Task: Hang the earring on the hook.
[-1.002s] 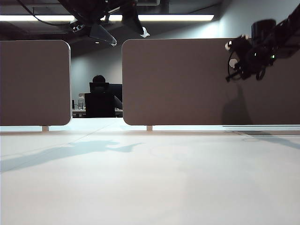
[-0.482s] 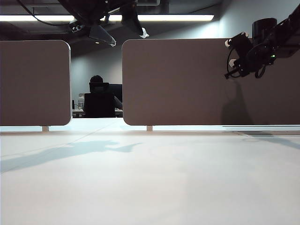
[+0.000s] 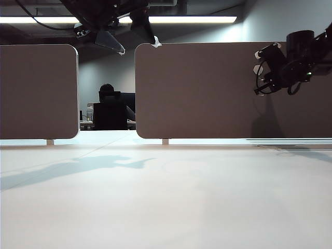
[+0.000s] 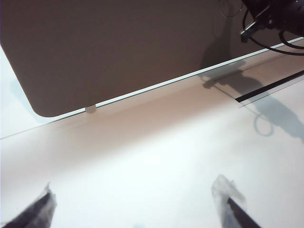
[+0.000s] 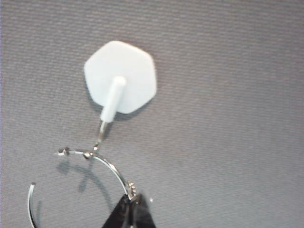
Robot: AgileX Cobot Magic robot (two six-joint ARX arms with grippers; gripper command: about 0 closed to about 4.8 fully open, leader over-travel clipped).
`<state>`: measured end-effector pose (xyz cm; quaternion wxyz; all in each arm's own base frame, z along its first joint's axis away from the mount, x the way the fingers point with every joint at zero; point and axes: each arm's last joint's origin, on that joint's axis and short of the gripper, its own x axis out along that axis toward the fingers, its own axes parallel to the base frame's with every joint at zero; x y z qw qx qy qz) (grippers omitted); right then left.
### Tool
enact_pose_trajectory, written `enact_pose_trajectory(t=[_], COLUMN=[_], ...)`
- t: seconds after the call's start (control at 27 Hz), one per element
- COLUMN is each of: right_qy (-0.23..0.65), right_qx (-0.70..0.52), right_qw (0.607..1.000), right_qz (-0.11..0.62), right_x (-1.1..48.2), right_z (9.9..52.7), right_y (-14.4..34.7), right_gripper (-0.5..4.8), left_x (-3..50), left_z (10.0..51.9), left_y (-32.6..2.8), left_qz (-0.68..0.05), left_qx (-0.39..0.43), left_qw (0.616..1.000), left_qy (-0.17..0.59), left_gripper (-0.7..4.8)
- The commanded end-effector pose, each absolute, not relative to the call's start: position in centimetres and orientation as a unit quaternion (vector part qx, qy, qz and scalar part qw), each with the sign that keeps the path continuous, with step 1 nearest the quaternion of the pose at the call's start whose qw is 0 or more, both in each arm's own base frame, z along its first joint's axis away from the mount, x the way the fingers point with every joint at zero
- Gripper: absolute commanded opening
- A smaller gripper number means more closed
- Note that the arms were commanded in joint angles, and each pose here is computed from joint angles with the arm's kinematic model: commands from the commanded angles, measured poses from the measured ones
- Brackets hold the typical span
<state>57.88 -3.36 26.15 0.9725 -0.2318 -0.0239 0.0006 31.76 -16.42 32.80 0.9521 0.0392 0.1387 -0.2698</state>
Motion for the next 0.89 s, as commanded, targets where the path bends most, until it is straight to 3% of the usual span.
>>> enact_pose_trajectory(t=[0.04, 0.89], right_qy=[-0.04, -0.045], right_qx=[-0.233, -0.235], right_qw=[0.972, 0.971], right_qz=[0.001, 0.025], right_x=[57.7, 58.3], right_z=[27.0, 25.2], right_y=[-3.3, -2.3], right_gripper=[-0.05, -0.05], left_x=[31.8, 31.7], left_z=[33.0, 32.5], left_y=[-16.4, -16.3], left_qz=[-0.27, -0.264], left_qx=[0.041, 0.059], left_qw=[0.952, 0.95], left_qy=[0.135, 0.159], left_gripper=[4.79, 4.79])
